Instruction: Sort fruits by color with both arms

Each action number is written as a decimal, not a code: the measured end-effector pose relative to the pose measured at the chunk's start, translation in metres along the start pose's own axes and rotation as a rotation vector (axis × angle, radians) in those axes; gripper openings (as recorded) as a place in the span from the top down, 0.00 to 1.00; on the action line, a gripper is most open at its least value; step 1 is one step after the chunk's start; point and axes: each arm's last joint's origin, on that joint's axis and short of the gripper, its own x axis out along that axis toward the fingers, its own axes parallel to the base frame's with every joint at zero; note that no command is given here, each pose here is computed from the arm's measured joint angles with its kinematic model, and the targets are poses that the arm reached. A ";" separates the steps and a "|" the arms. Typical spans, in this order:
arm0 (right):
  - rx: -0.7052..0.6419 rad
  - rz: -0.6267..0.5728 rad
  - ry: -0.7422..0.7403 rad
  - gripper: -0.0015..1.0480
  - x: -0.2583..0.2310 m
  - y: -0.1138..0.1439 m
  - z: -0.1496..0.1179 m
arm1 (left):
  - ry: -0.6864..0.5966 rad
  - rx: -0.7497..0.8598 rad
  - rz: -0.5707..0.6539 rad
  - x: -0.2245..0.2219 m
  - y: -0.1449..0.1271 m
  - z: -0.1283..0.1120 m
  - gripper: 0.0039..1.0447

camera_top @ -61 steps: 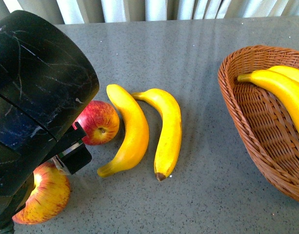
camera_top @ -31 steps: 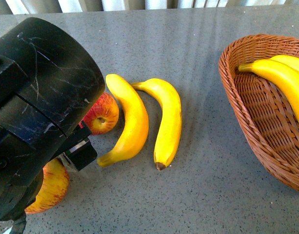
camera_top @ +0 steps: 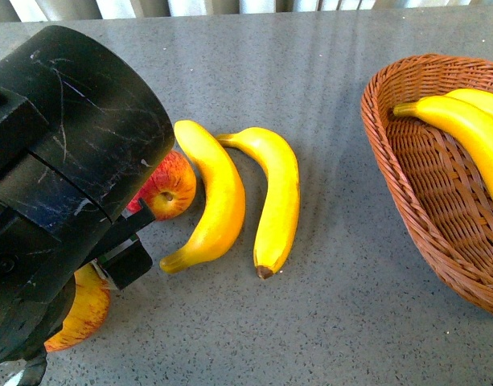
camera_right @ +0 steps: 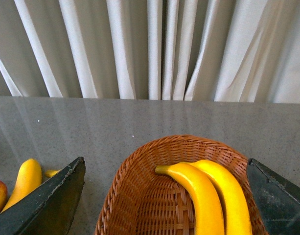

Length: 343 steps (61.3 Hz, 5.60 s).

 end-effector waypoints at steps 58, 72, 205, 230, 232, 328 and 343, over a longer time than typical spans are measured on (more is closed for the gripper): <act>0.000 0.000 0.000 0.09 0.000 0.000 0.000 | -0.336 -0.462 -0.226 -0.076 0.041 0.061 0.32; 0.000 0.000 0.000 0.09 0.000 0.000 0.000 | -0.395 -0.497 -0.087 -0.060 0.061 0.069 0.32; 0.000 -0.002 0.000 0.09 0.000 0.000 0.000 | -0.141 0.355 -0.169 0.009 -0.088 0.041 0.09; 0.000 -0.002 0.000 0.09 0.000 0.000 0.000 | -0.128 0.368 -0.152 0.014 -0.087 0.039 0.29; 0.000 -0.002 0.000 0.09 0.000 0.000 0.000 | -0.128 0.368 -0.152 0.014 -0.087 0.039 0.30; 0.000 -0.002 0.000 0.09 0.000 0.000 0.000 | -0.531 -0.155 -0.059 -0.035 0.001 0.123 0.09; 0.000 -0.002 0.000 0.09 0.000 0.000 0.000 | -0.653 -0.168 -0.198 -0.061 0.017 0.134 0.10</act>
